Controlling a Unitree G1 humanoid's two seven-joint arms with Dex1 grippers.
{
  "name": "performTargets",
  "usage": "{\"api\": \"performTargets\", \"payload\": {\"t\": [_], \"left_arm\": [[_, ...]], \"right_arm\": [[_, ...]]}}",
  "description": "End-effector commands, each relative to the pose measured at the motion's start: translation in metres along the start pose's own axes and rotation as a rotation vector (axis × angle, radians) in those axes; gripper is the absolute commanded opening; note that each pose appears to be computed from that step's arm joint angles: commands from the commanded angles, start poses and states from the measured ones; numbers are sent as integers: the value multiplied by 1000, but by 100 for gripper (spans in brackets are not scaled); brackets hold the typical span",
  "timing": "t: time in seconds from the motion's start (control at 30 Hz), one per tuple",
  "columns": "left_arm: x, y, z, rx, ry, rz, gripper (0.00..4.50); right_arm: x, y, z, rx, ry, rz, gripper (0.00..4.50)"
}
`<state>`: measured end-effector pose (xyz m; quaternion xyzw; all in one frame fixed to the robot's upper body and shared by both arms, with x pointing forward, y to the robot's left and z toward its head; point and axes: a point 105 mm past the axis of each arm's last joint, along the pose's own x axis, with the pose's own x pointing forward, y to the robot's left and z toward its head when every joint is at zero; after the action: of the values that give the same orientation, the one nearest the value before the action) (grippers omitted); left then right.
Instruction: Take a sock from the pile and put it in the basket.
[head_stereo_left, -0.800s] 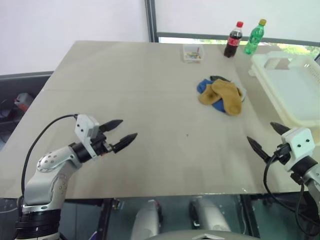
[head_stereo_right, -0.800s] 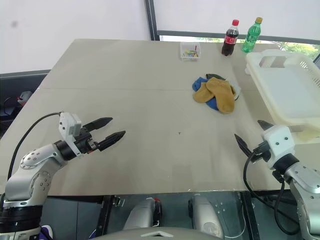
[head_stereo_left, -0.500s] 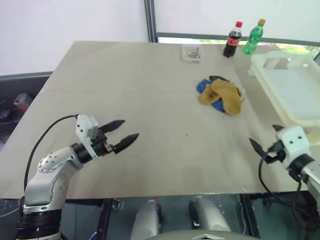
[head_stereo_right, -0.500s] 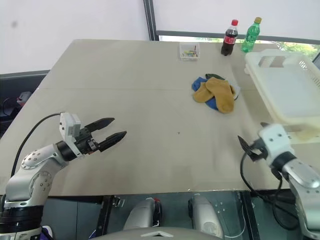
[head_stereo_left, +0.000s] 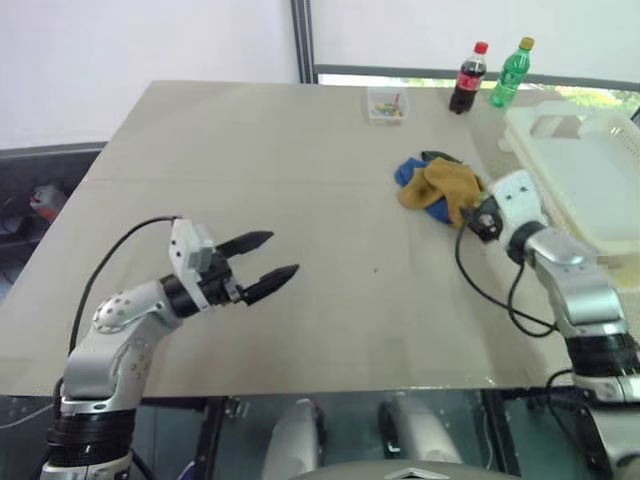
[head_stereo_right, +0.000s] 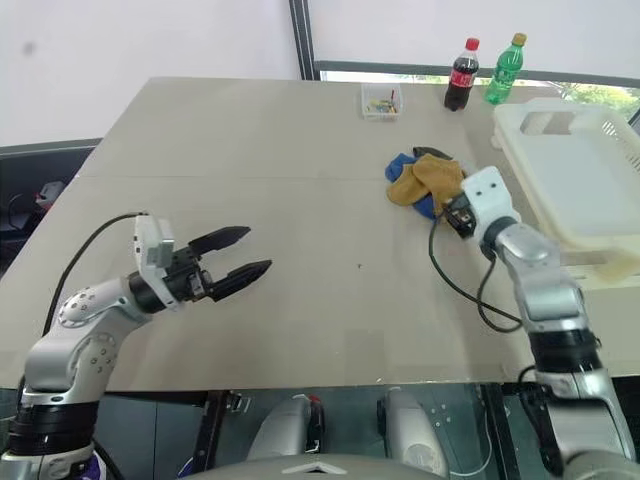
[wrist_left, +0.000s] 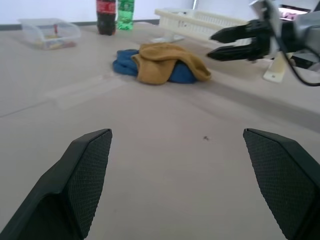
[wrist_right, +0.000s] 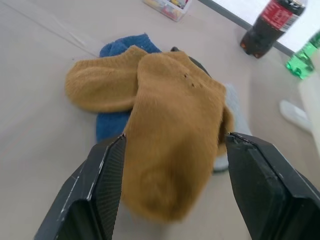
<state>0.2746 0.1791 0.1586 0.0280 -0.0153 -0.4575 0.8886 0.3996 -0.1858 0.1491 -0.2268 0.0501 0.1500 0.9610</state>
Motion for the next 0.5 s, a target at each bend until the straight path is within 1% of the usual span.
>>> {"api": "performTargets", "payload": {"t": [0.03, 0.13, 0.3, 0.5], "left_arm": [[3, -6, 15, 42, -29, -23, 450], [4, -9, 18, 45, -33, -27, 450], [4, -12, 18, 49, -32, -18, 450], [5, -14, 17, 45, -32, -10, 450]], "right_arm": [[13, -7, 13, -30, -43, -30, 316], [25, -4, 17, -36, -52, -27, 316], [38, 3, 33, -21, -92, -2, 316], [60, 9, 40, -24, -66, -32, 316]]}}
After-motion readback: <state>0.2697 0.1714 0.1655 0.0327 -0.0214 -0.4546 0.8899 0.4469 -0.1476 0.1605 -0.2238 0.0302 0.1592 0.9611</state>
